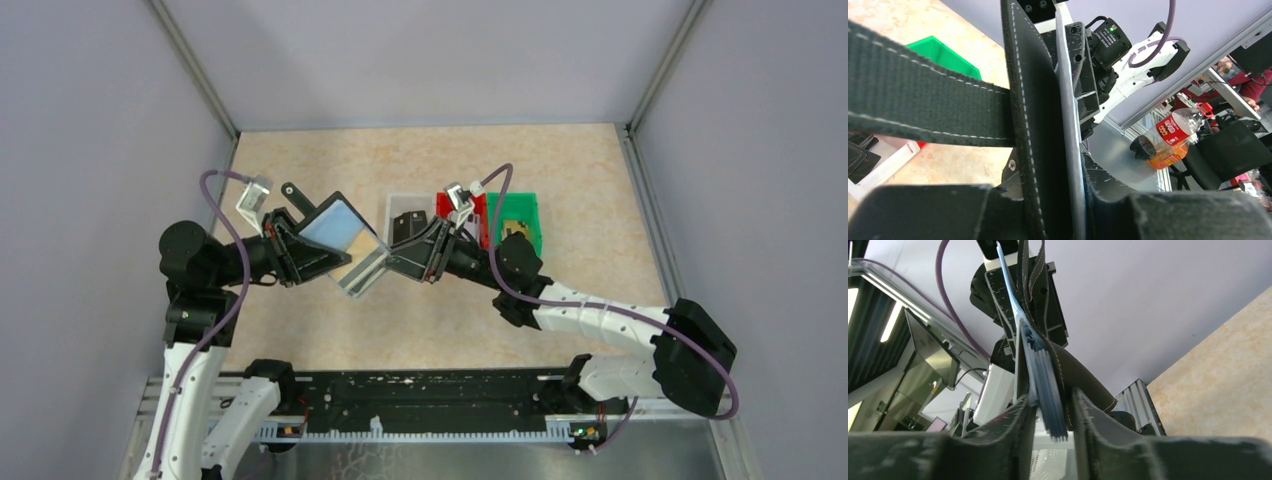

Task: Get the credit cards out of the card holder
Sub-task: Remove the credit card from the card holder.

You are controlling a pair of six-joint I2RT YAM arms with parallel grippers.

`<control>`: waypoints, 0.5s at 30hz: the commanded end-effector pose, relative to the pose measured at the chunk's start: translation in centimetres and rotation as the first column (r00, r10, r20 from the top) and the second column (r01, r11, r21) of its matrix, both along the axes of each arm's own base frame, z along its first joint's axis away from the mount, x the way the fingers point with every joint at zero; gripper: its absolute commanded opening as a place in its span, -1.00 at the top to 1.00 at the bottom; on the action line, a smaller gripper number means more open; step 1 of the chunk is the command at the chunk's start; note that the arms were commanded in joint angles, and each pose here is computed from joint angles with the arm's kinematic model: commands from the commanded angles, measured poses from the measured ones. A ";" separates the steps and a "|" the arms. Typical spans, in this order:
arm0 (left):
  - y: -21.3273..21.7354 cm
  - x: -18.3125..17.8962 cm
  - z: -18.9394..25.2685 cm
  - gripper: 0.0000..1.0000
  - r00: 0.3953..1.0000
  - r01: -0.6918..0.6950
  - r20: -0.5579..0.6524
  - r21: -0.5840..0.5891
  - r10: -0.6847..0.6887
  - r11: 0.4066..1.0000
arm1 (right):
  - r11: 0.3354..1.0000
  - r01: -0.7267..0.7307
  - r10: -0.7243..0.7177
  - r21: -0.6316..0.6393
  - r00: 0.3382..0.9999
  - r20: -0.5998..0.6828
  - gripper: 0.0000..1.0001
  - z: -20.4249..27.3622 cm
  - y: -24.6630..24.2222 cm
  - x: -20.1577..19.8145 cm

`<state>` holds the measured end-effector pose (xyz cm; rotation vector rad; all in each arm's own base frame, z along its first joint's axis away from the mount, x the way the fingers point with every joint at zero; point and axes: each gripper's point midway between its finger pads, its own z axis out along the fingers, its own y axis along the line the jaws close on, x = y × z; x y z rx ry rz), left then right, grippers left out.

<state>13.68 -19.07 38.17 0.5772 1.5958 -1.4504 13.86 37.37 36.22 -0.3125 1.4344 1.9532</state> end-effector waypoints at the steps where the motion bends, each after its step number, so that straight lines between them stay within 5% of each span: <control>1: -0.3 -1.2 0.9 0.38 0.998 0.057 0.025 -0.002 -0.056 0.998 | 0.997 0.021 -0.022 0.074 1.000 0.011 0.51 3.1 0.0 0.0; 4: -0.3 -0.9 0.6 0.01 0.999 0.046 0.003 -0.009 -0.046 0.999 | 0.995 -0.007 0.010 0.100 1.000 -0.027 1.00 3.3 0.3 0.0; 9: 0.4 1.7 0.1 -0.71 0.990 -0.097 0.106 0.055 0.090 0.994 | 0.996 -0.007 0.013 0.086 0.997 -0.070 1.00 3.0 0.1 0.0; 15: 1.3 3.2 -1.3 -0.98 0.942 -0.189 0.308 0.158 0.133 0.969 | 0.977 0.144 -0.165 -0.155 0.978 -0.131 1.00 0.5 -0.6 2.1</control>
